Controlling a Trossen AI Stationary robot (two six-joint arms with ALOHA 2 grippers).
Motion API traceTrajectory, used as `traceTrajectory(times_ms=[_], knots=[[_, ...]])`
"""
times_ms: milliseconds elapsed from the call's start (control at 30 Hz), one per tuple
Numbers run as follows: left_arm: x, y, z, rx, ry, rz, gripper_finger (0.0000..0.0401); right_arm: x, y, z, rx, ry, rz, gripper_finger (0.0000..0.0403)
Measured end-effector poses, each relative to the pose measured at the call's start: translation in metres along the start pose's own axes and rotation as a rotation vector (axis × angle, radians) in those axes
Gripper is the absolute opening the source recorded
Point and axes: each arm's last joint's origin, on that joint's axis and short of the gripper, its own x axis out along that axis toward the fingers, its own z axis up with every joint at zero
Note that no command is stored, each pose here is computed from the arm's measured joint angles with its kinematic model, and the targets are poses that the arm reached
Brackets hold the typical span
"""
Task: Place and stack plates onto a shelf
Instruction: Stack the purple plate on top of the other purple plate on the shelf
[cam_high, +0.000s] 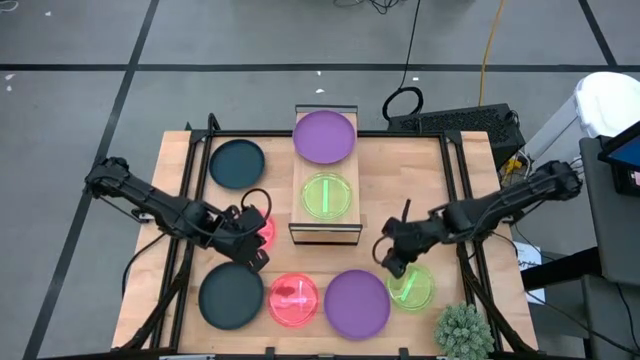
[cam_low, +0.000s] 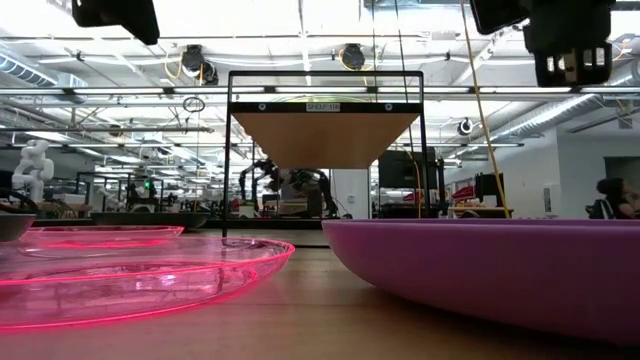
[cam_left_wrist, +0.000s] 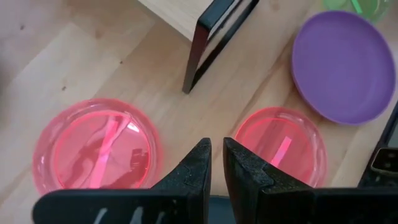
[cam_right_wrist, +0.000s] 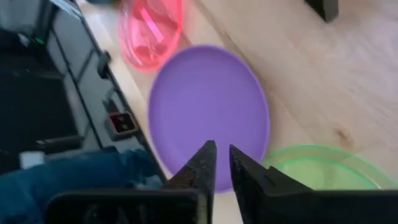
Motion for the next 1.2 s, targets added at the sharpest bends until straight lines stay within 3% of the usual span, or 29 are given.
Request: traceTrajectory(times_ms=[233,533,800,967,1200], knots=[[-0.002,-0.003,-0.005,-0.099,0.004,-0.015,0.0047,0.03,-0.001,-0.006,-0.132,0.057,-0.069,0.01],[-0.004,-0.008,-0.01,-0.216,0.014,-0.044,0.0047,0.073,-0.022,-0.017,-0.354,0.025,-0.031,0.0152],[-0.008,-0.034,-0.013,-0.36,-0.009,-0.258,0.0047,0.088,-0.053,-0.031,-0.544,-0.064,-0.04,0.0155],[-0.007,-0.055,-0.015,-0.382,-0.055,-0.386,0.0047,0.094,-0.072,-0.036,-0.542,-0.089,-0.005,0.0155],[0.006,-0.066,-0.019,-0.38,-0.062,-0.382,0.0047,0.095,-0.074,-0.037,-0.496,-0.143,0.085,0.0155]])
